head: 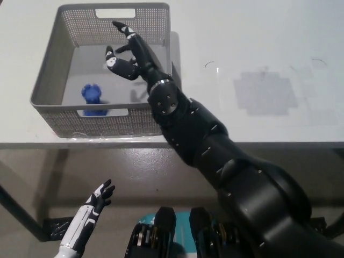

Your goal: Use the right hand to pick up a chess pieces and put it into a container on the left hand side

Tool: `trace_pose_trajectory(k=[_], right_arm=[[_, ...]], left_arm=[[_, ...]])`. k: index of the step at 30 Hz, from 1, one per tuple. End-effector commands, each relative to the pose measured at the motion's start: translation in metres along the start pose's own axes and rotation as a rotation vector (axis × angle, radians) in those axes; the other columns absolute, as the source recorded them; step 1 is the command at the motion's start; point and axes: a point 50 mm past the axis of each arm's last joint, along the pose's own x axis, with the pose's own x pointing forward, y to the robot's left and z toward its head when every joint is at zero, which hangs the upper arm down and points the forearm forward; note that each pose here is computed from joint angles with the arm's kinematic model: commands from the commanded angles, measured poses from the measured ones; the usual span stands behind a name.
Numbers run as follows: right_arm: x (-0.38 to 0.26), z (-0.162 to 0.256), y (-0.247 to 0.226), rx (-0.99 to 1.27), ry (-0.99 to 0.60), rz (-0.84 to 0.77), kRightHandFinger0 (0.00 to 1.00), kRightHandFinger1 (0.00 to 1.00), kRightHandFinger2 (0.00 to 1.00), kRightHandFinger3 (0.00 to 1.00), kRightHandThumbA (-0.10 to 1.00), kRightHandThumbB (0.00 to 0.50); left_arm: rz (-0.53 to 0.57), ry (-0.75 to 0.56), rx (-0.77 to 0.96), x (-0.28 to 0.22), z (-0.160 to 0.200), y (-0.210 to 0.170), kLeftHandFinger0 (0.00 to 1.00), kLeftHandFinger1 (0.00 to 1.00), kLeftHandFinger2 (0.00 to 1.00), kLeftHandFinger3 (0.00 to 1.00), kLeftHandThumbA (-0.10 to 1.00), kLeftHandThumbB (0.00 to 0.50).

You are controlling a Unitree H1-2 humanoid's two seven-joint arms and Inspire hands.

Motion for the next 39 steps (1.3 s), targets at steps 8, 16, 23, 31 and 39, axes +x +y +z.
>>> trace_pose_trajectory(k=[8,16,23,31,39], right_arm=[[0.012,0.015,-0.03,-0.104,-0.013,0.098,1.0,1.0,1.0,1.0,1.0,0.472],[0.014,0.037,-0.081,-0.019,-0.225,-0.028,1.0,1.0,1.0,1.0,1.0,0.44],[-0.047,0.072,-0.16,0.06,-0.504,-0.179,1.0,1.0,1.0,1.0,1.0,0.378],[-0.16,0.053,-0.217,0.101,-0.667,-0.35,1.0,1.0,1.0,1.0,1.0,0.361],[-0.26,-0.003,-0.203,0.137,-0.648,-0.41,1.0,1.0,1.0,1.0,0.99,0.312]], left_arm=[[-0.021,-0.039,0.03,0.006,0.007,0.004,1.0,1.0,1.0,1.0,1.0,0.371],[-0.031,-0.035,0.035,0.005,0.008,0.007,1.0,1.0,1.0,1.0,1.0,0.366],[-0.034,-0.033,0.032,0.005,0.007,0.007,1.0,1.0,1.0,1.0,1.0,0.388],[-0.034,-0.027,0.055,0.007,0.009,0.012,1.0,1.0,1.0,1.0,1.0,0.374],[-0.026,-0.023,0.044,0.007,0.008,0.014,1.0,1.0,1.0,1.0,1.0,0.368]])
